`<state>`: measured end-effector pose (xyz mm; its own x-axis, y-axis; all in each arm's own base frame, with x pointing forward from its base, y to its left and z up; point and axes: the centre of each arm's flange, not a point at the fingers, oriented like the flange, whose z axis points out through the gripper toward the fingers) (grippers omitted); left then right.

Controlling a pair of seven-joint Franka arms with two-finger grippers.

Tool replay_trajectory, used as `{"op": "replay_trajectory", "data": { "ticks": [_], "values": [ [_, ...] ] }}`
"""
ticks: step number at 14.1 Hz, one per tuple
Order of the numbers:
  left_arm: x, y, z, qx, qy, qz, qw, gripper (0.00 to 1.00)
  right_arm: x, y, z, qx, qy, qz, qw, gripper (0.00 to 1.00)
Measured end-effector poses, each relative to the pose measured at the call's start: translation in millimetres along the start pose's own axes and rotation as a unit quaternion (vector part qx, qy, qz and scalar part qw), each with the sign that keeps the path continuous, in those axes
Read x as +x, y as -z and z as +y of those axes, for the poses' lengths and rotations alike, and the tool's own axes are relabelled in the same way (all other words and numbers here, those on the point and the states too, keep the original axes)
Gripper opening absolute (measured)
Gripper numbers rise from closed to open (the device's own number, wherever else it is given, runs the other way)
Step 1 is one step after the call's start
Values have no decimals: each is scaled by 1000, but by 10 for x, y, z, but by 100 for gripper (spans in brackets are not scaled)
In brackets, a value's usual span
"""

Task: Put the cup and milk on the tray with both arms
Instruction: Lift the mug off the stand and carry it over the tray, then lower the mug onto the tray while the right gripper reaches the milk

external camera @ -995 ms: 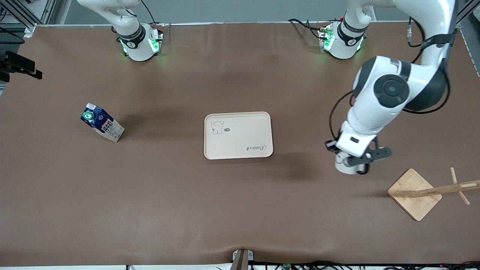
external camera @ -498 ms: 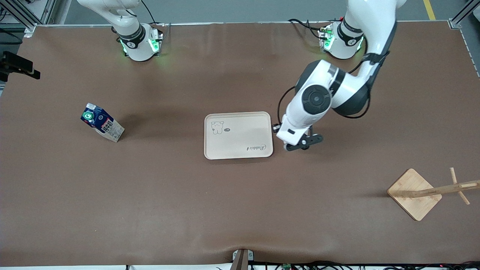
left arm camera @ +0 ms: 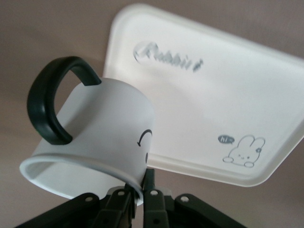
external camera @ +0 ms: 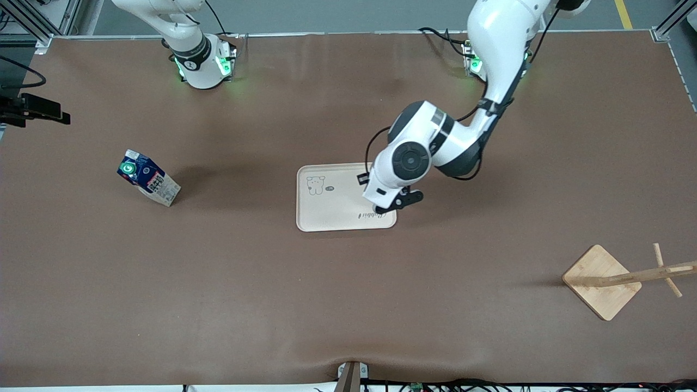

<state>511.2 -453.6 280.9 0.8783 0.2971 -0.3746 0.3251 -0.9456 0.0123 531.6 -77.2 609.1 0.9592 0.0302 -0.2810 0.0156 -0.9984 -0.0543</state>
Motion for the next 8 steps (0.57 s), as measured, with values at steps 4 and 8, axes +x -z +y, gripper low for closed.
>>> {"op": "replay_trajectory", "data": {
  "ticks": [4, 8],
  "values": [
    [-121, -287, 149, 4, -2, -25, 1000, 8, 106, -310, 43, -4, -38, -17, 999, 100],
    [-106, -348, 133, 13, 11, -31, 999, 8, 276, -752, 134, -17, -65, -11, 998, 100]
  ]
}}
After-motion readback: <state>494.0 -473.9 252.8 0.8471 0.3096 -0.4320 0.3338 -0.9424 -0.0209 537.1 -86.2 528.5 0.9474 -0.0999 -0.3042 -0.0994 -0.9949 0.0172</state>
